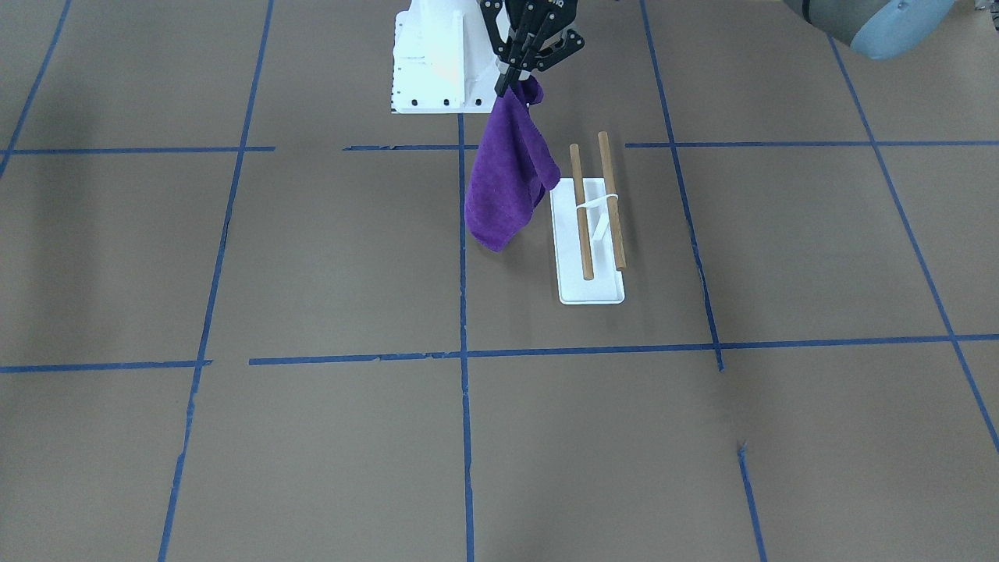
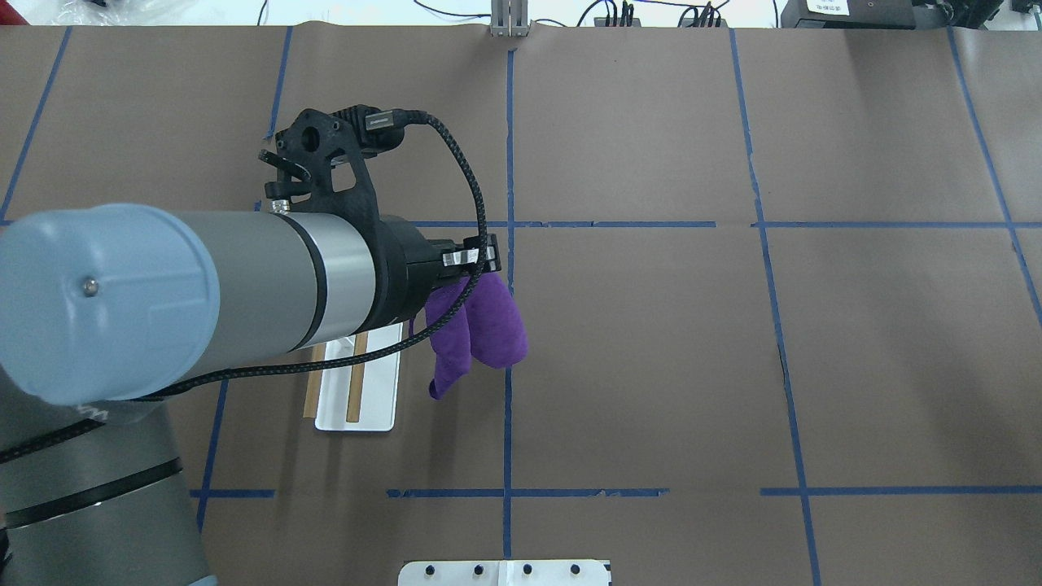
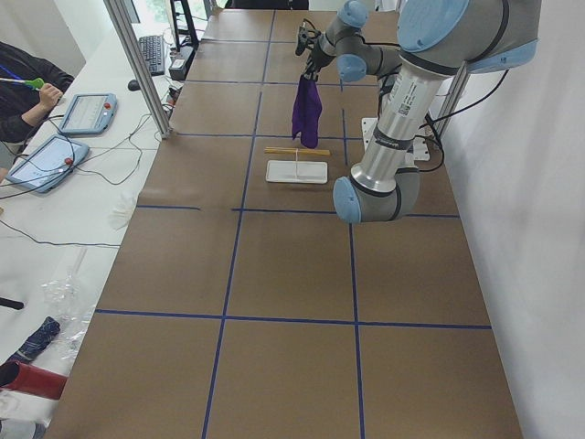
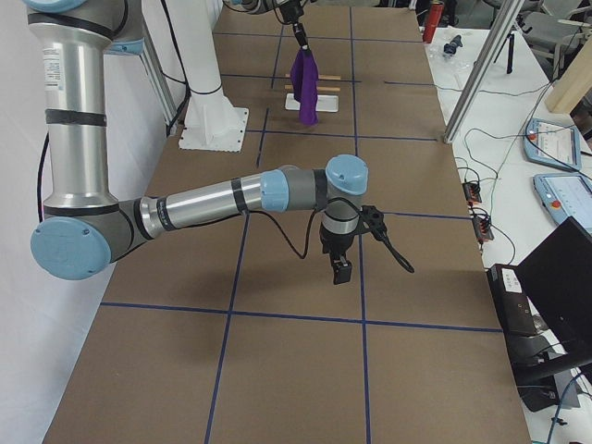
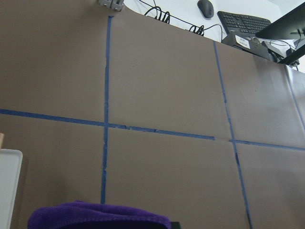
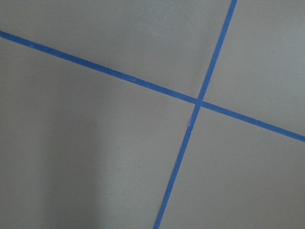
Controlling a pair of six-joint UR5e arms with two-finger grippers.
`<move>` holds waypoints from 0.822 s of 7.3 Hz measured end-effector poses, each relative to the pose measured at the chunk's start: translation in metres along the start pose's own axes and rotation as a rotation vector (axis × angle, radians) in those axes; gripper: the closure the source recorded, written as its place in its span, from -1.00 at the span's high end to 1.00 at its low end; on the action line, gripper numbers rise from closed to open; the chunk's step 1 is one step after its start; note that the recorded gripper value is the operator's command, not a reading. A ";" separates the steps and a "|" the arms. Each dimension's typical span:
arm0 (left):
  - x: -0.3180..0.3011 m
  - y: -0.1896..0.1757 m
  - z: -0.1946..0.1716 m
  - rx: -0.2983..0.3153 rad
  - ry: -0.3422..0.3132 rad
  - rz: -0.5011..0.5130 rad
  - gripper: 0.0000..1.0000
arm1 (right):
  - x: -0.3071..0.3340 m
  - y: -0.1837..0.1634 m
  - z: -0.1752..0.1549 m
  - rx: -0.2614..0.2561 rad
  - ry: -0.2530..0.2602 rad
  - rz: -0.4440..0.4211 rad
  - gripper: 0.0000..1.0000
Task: Hang towel on rack
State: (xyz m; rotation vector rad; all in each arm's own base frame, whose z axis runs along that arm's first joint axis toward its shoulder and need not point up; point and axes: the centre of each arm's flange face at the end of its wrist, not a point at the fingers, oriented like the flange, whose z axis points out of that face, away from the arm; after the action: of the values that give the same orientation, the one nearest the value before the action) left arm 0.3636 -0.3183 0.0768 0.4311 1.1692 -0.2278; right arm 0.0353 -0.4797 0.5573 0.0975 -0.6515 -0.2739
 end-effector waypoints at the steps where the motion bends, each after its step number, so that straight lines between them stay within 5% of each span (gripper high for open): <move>1: -0.019 0.000 -0.004 0.003 -0.031 0.005 -1.00 | 0.007 0.003 0.000 0.005 -0.018 0.012 1.00; 6: -0.115 -0.024 0.004 0.017 -0.314 0.065 -1.00 | 0.017 0.007 -0.008 0.027 -0.028 0.034 1.00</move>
State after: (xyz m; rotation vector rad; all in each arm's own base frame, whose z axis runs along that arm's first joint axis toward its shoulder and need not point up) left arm 0.3138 -0.3471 0.1793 0.4297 0.8455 -0.2397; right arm 0.0548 -0.4780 0.5620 0.1080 -0.6838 -0.2338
